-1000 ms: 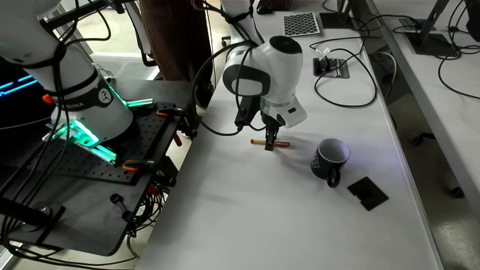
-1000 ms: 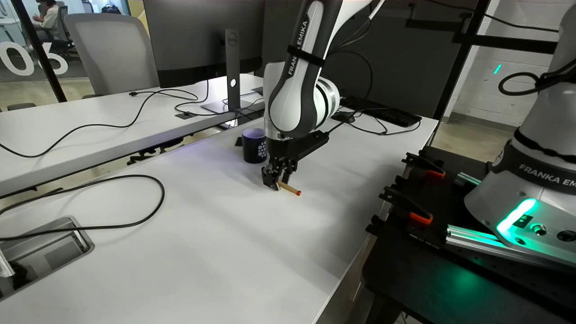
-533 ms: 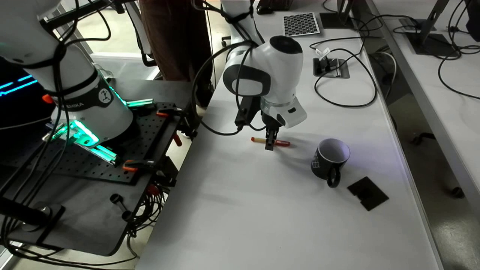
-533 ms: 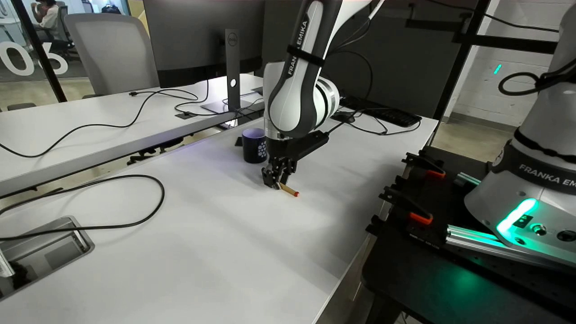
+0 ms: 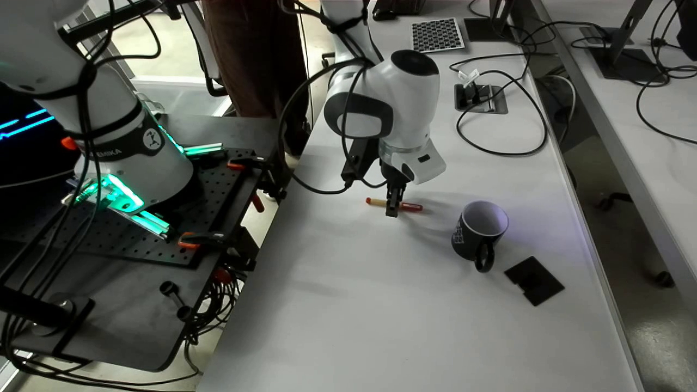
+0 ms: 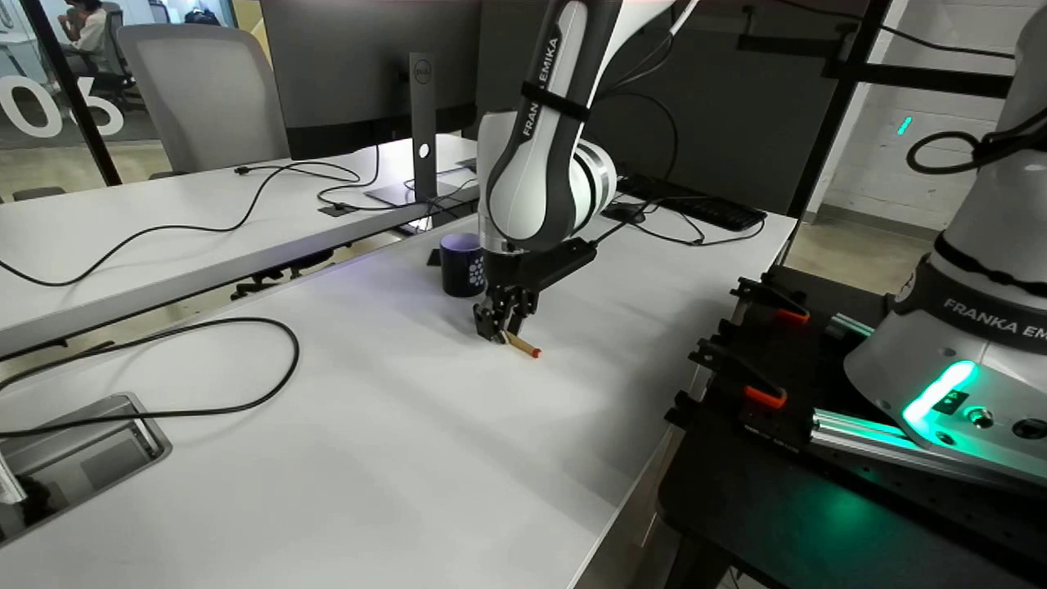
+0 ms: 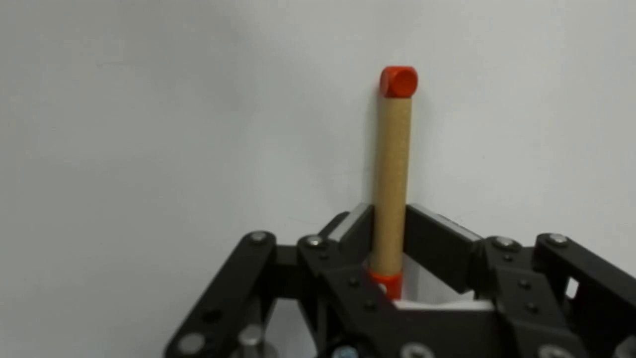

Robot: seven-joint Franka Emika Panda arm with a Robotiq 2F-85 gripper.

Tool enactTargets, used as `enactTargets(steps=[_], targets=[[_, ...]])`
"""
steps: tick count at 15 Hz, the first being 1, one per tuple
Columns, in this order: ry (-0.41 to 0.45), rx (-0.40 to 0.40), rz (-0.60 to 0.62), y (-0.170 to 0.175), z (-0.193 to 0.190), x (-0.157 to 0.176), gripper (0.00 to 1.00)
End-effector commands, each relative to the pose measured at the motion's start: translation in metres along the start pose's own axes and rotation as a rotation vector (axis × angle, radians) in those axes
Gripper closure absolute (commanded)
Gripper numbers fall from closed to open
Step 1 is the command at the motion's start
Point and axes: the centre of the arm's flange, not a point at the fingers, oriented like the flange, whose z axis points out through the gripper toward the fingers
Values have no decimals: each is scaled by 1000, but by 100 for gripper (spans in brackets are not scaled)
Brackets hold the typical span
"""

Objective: Pick up the pen from the table and put it in the black cup.

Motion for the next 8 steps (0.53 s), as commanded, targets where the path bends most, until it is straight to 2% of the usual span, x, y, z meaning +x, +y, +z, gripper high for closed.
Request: enactTargets(steps=[1,4,8], targets=[[35,-30,17,-6,-16,-6,95],[59,-60,29,-9,-28,-7,95],[80,-104,38,8,-32,-10,95]])
